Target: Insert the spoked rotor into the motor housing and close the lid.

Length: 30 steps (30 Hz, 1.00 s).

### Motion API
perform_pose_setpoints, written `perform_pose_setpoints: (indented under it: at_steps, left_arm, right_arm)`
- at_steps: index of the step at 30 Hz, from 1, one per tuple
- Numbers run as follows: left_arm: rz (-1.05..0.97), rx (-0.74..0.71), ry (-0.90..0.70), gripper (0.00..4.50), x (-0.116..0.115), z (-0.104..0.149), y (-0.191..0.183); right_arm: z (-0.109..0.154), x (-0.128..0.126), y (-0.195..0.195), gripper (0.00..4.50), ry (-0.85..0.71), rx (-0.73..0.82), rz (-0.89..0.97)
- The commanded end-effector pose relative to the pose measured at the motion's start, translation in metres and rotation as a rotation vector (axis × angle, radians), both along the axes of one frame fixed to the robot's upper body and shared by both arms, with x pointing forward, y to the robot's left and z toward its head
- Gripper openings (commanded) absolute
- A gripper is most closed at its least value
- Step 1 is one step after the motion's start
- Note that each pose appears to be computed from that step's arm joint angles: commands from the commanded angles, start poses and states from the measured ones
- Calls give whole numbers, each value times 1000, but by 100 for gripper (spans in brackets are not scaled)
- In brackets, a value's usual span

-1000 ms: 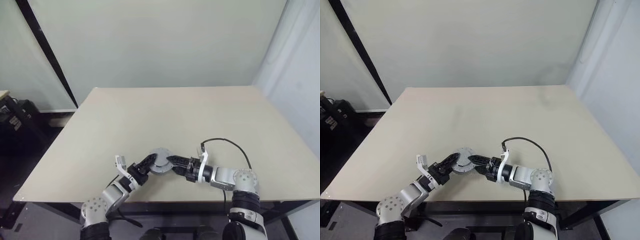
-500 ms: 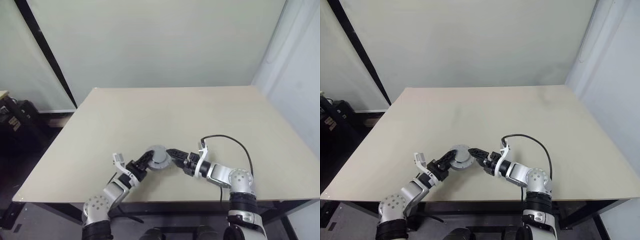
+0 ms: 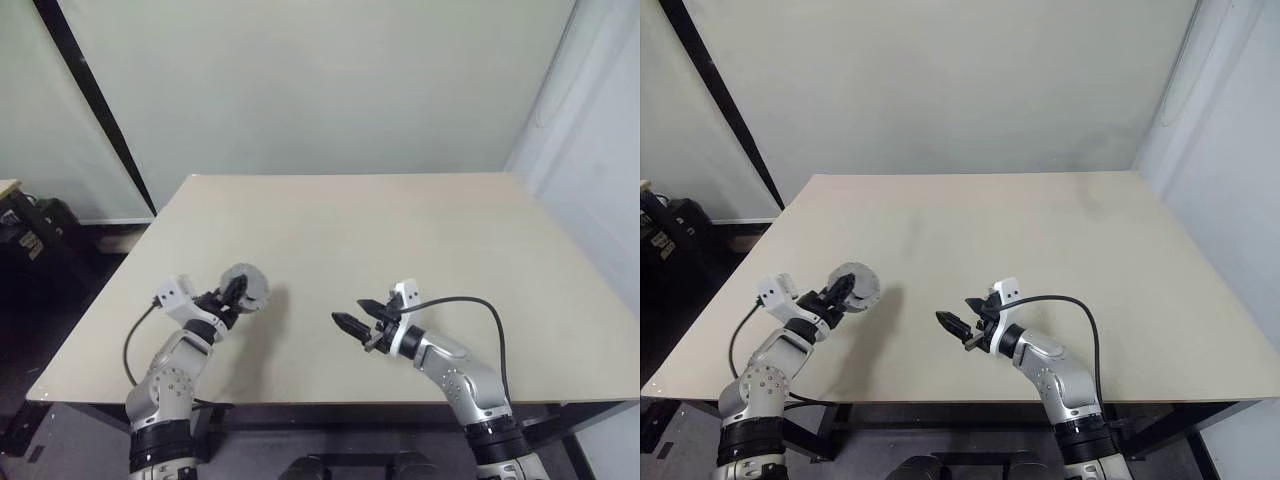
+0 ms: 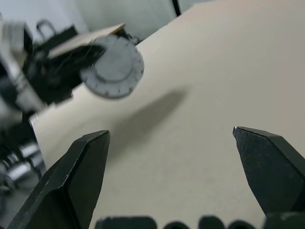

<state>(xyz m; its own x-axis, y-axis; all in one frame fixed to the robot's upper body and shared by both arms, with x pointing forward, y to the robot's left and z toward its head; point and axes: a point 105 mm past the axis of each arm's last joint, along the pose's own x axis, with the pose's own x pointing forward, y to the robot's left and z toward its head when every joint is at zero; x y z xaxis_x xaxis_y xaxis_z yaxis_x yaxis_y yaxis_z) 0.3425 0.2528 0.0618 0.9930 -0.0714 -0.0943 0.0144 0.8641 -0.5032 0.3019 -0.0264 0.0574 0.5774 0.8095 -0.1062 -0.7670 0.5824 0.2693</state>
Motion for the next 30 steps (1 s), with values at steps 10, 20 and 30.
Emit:
perform_pose_setpoints:
  at_steps: [10,20,30]
  left_arm:
    - [125,146,-35,198,18,2,21]
    - [214,243,54,364,10,-21,41]
    - [274,330,47,448,4,-19,54]
  right_arm:
    - [13,-4,6,450,-174,-87,61]
    - [10,-1,4,450,-175,-122,54]
    - [6,1,3,450,-167,-142,55]
